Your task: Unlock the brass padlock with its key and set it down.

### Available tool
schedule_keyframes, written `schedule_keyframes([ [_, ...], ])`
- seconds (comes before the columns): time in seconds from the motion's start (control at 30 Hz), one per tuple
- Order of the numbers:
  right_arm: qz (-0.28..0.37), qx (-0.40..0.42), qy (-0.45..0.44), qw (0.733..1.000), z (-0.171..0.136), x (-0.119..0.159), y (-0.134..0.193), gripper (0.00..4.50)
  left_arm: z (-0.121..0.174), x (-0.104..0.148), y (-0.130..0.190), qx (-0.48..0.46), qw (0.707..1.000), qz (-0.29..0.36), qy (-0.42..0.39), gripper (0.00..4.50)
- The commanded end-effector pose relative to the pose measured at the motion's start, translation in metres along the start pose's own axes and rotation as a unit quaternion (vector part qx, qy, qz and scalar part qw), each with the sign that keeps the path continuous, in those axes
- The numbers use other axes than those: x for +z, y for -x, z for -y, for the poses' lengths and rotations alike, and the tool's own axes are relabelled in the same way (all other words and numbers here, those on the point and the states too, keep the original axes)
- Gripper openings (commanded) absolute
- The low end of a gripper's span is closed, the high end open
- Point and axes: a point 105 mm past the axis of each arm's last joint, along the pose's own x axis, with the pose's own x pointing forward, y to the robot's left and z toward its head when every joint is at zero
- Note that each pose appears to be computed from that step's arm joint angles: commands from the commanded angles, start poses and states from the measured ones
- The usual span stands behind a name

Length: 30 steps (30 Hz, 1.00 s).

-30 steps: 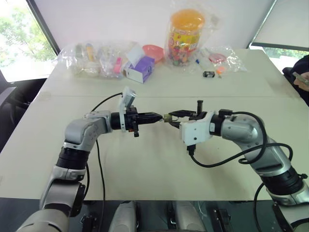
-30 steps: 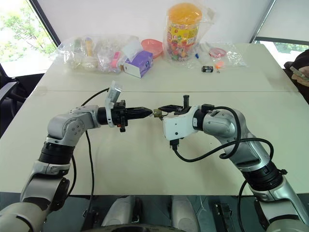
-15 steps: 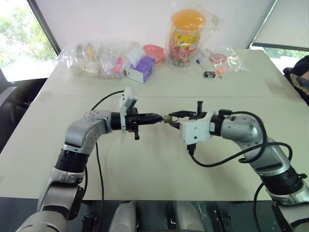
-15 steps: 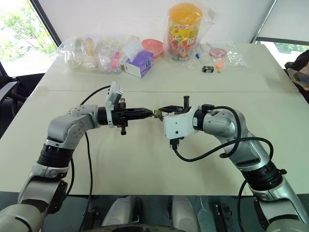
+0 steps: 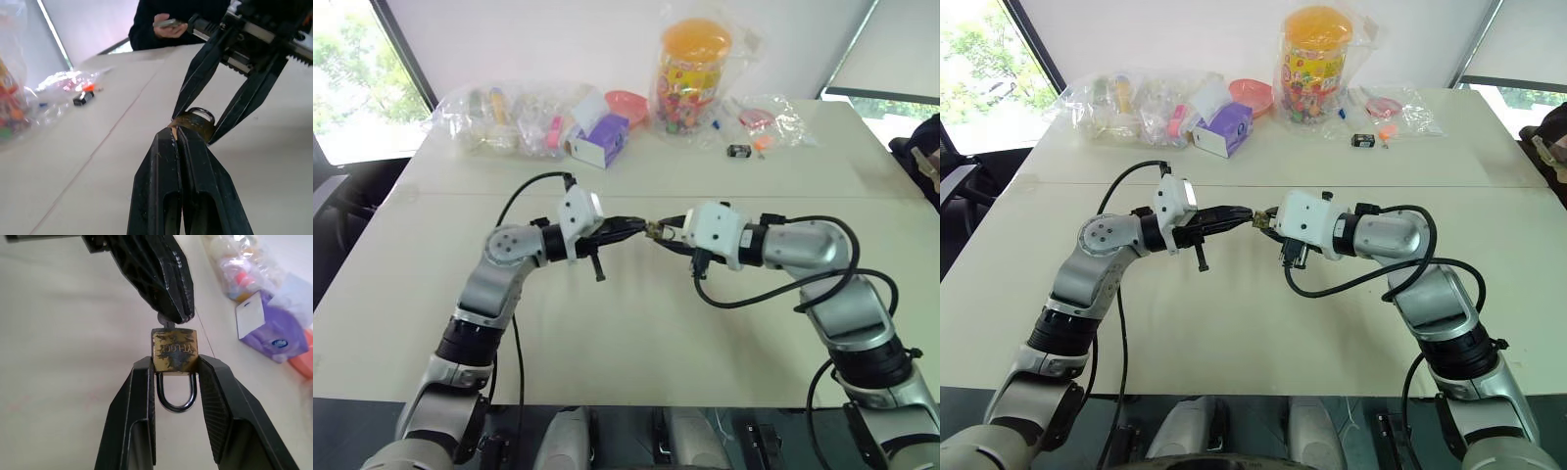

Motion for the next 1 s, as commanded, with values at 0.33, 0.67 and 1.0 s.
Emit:
schedule_keyframes([
  [0.33,0.058,-0.010,0.070,0.996,0.004,0.041,0.004,0.70,-0.017,-0.003,-0.002,0.045,0.984,0.022,0.169,0.05],
  [0.67,0.027,-0.033,0.161,0.986,0.009,0.031,0.003,0.70,-0.009,-0.009,0.013,0.007,0.906,0.015,0.423,0.05],
  [1.0,0.020,-0.031,0.171,0.985,0.008,0.025,0.004,0.70,-0.020,-0.009,0.020,0.032,0.896,0.022,0.442,2.79],
])
